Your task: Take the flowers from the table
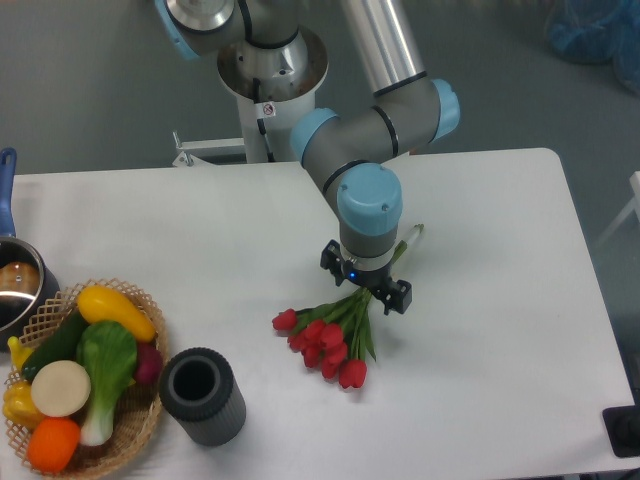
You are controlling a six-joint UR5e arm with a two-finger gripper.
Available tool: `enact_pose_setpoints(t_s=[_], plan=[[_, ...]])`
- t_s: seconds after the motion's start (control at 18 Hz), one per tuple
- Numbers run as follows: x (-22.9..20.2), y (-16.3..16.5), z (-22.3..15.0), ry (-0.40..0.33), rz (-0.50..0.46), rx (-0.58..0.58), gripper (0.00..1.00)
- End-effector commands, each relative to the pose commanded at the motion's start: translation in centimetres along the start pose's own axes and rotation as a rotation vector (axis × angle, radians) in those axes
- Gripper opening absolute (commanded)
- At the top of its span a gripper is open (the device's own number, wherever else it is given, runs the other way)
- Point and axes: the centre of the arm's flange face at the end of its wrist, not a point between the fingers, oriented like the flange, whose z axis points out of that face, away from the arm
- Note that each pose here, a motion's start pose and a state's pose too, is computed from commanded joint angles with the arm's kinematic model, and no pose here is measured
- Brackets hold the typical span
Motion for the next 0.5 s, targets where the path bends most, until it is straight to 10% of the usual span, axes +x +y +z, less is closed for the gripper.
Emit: enact_pose_setpoints(t_s=[0.17,0.33,0.5], plan=[[-0.4,-0.4,0.4,-0.003,0.006,0.004,0.94],[0.0,-0.7,1.1,0.008,0.008,-0.004,0.31],[0.0,-0.7,0.5,0.0,-0.043,-0.001,0.06]])
